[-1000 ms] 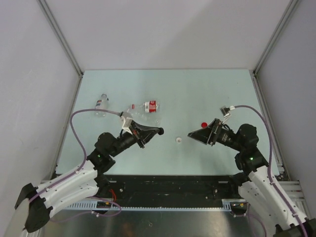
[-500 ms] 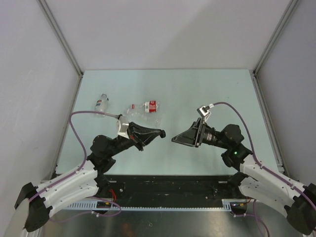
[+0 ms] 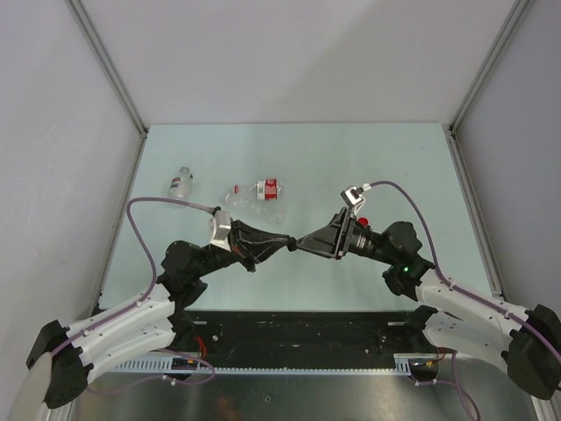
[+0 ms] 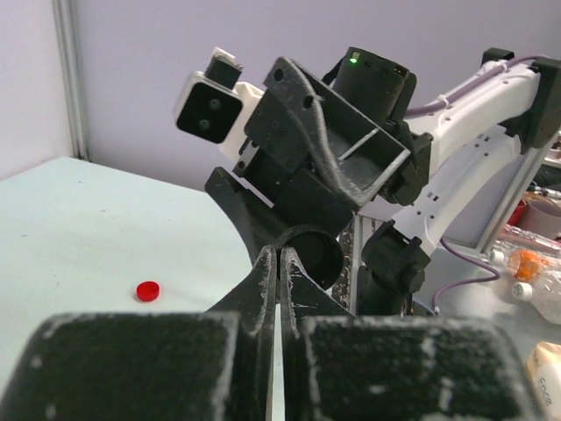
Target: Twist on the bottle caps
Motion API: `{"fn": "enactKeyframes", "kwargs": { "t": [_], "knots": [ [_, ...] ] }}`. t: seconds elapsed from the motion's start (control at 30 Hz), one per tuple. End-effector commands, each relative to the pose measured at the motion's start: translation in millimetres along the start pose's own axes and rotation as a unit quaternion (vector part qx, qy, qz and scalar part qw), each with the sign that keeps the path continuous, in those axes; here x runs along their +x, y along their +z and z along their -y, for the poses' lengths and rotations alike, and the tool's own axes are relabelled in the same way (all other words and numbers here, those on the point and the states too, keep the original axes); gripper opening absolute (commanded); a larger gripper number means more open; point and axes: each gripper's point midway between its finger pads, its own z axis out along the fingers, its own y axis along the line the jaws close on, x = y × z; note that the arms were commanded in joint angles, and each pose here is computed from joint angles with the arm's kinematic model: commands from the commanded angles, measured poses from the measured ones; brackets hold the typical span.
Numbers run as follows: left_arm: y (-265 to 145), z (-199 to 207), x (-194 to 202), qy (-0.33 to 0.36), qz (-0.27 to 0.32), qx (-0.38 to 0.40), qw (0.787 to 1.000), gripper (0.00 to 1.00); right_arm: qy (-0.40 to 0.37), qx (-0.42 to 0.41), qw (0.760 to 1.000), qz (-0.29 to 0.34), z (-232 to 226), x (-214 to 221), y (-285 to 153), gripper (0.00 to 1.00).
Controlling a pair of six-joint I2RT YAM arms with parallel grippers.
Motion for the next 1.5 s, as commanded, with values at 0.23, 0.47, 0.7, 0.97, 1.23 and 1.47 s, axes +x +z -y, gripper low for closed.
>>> {"fn": "enactKeyframes", "kwargs": {
  "t": [0.23, 0.47, 0.7, 0.97, 1.23, 1.47],
  "knots": [
    [3.3, 10.5, -8.8, 0.027, 0.014, 0.029, 0.999, 0.0, -0.007, -0.063, 0.998, 0.018, -34.4, -7.4, 12.2, 0.63],
    [3.3, 13.1, -10.3, 0.029, 0.017, 0.034, 0.999, 0.0, -0.002, -0.062, 0.998, 0.023, -35.4, -6.5, 13.7, 0.55],
    [3.8, 10.4, -9.7, 0.032, 0.019, 0.027, 0.999, 0.0, -0.006, -0.066, 0.998, 0.017, -38.0, -1.2, 14.0, 0.42],
    [3.1, 4.7, -6.5, 0.028, 0.019, 0.012, 0.999, 0.13, -0.021, -0.054, 0.998, 0.025, -36.2, -2.5, 10.9, 0.28],
    [-12.5, -10.6, -1.9, 0.017, 0.037, -0.045, 0.998, 0.76, -0.075, 0.026, 0.993, 0.083, -16.0, -27.6, -12.5, 0.27],
    [-54.6, -116.8, 12.0, -0.028, -0.014, -0.378, 0.925, 0.99, -0.133, 0.199, 0.959, 0.151, 32.4, -59.3, -61.4, 0.27]
  ]
}}
